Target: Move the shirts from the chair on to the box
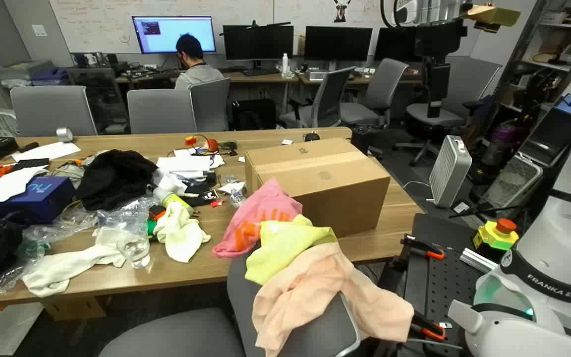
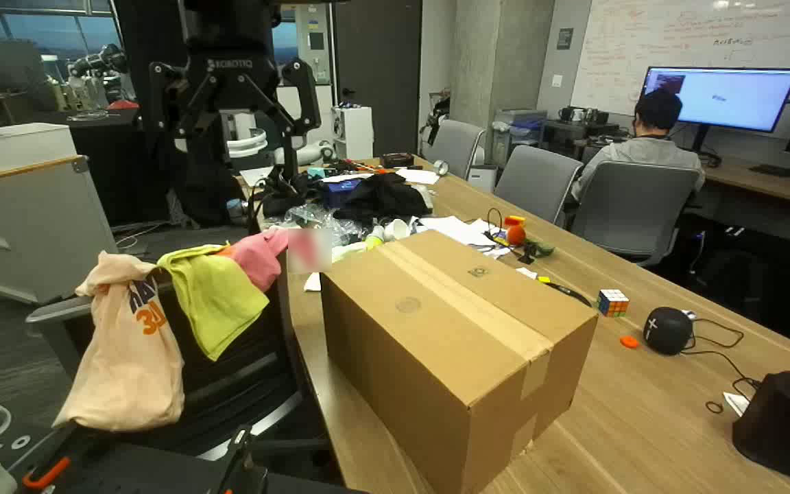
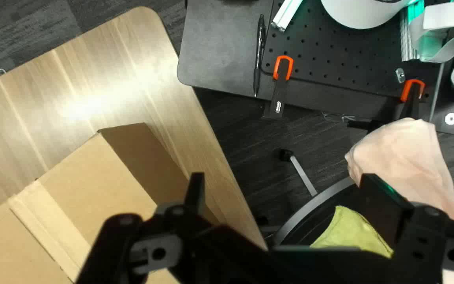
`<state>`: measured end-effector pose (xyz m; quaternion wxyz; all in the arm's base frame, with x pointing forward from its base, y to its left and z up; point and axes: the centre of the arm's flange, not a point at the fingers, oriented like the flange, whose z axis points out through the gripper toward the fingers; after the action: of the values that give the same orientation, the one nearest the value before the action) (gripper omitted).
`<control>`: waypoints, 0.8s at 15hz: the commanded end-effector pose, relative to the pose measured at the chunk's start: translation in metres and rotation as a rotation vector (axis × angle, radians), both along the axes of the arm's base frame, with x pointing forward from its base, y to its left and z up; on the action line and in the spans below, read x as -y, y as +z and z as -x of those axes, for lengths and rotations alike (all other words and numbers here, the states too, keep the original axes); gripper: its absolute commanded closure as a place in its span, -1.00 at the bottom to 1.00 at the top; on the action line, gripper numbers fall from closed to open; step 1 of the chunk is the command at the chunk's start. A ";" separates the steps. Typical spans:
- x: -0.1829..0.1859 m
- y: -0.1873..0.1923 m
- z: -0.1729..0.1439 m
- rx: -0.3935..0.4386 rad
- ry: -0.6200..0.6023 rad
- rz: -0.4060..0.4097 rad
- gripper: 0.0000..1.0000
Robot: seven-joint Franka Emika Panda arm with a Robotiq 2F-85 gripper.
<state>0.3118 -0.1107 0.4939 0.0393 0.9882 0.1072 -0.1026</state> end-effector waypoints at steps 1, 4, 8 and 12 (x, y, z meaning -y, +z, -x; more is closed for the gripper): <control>0.000 0.001 0.000 0.003 0.000 0.001 -1.00; 0.001 0.004 -0.001 0.010 -0.001 0.002 -1.00; -0.007 -0.002 0.001 0.006 0.013 -0.002 -1.00; -0.046 -0.033 0.006 -0.034 0.084 0.007 -1.00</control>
<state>0.3104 -0.0942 0.4765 0.0397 0.9839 0.1276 -0.1190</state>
